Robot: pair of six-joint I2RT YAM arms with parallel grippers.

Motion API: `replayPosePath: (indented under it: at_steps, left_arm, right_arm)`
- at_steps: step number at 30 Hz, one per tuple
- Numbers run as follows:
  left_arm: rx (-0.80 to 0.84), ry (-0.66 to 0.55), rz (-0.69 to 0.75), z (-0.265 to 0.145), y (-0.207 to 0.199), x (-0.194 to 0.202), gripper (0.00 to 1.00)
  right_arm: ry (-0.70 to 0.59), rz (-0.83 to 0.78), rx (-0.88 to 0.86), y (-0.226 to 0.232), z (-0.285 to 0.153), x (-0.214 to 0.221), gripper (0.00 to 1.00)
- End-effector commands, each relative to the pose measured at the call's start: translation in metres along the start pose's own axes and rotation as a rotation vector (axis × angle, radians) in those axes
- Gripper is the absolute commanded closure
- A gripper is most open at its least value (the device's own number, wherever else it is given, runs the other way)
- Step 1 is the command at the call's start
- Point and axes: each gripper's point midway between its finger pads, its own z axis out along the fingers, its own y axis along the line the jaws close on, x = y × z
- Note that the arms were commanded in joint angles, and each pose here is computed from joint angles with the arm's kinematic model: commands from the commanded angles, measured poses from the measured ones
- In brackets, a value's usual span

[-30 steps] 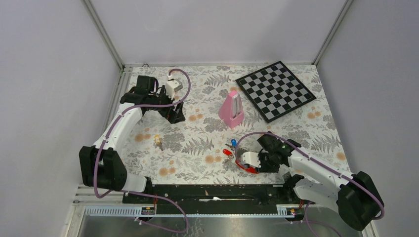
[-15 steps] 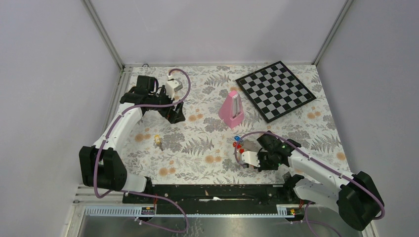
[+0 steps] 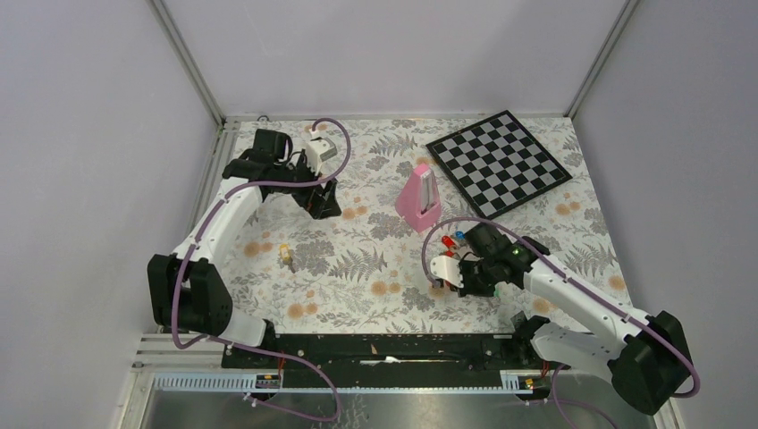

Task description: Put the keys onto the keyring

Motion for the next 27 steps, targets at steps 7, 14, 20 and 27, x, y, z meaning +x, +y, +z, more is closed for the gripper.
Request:
replayPosePath:
  at_steps: [7,14,20,27]
  left_arm:
    - [0.282,-0.213,0.177,-0.01,-0.067,-0.054,0.01]
    - [0.462,-0.349,0.226,-0.017,-0.11,-0.081,0.17]
    - [0.617,-0.373,0.341,-0.013,-0.154,-0.089,0.23]
    - [0.689,-0.397,0.522,-0.002,-0.181,-0.083,0.29]
  right_arm:
    - [-0.386,0.099,0.028,-0.037,-0.054,-0.117,1.0]
    - [-0.581,0.135,0.041,-0.064,-0.087,-0.176,1.0]
    - [-0.687,0.159,0.033,-0.089,-0.109,-0.214,1.0]
    - [-0.764,0.159,-0.065,-0.092,-0.128,-0.245,1.0]
